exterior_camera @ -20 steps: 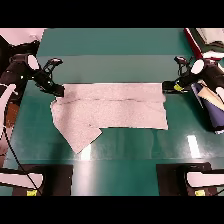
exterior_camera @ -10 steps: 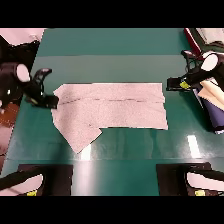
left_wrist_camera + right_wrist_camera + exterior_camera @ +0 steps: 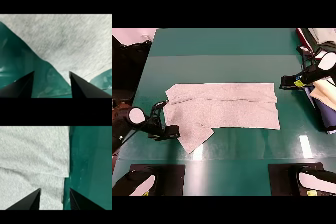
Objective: Fold the shirts.
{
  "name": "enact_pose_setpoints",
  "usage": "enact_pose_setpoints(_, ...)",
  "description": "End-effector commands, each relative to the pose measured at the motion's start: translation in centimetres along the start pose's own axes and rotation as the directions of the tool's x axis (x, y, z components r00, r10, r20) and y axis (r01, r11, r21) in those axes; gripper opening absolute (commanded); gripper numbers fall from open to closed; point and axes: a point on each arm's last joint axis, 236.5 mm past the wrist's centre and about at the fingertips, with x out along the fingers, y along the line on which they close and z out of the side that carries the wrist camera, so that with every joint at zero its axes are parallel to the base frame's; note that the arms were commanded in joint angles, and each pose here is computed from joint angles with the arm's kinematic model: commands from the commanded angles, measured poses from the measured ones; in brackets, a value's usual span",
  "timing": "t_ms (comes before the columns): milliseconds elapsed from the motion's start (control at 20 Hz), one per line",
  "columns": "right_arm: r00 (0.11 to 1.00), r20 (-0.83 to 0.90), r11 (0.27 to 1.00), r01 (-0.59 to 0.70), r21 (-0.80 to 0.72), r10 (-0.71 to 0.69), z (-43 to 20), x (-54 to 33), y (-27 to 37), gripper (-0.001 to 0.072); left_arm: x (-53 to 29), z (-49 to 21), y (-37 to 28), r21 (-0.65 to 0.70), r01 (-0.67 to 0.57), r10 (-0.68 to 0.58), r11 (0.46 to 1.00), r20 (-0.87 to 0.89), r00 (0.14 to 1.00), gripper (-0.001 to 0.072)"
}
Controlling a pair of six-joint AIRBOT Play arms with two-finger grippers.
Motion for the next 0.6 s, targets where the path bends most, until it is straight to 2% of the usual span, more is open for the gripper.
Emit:
enact_pose_setpoints(0,1.000,-0.014,1.000,-0.017,0.005,0.017,-0.4,-0.1,0.4,0.0412,1.4,0.5,-0.4,-0.060,0.045,-0.041,0.997,0.056,0.998,0.0502)
enact_pose_setpoints(150,1.000,-0.020,1.000,-0.018,-0.001,0.018,-0.5,-0.1,0.5,0.0412,1.3,2.2,-0.6,-0.064,0.058,-0.050,0.996,0.129,0.990,0.0501)
enact_pose_setpoints(550,0.998,-0.063,1.000,-0.017,-0.002,0.017,-1.5,-0.1,0.4,0.0408,2.0,2.2,-0.4,-0.078,0.055,-0.046,0.995,0.111,0.993,0.0500)
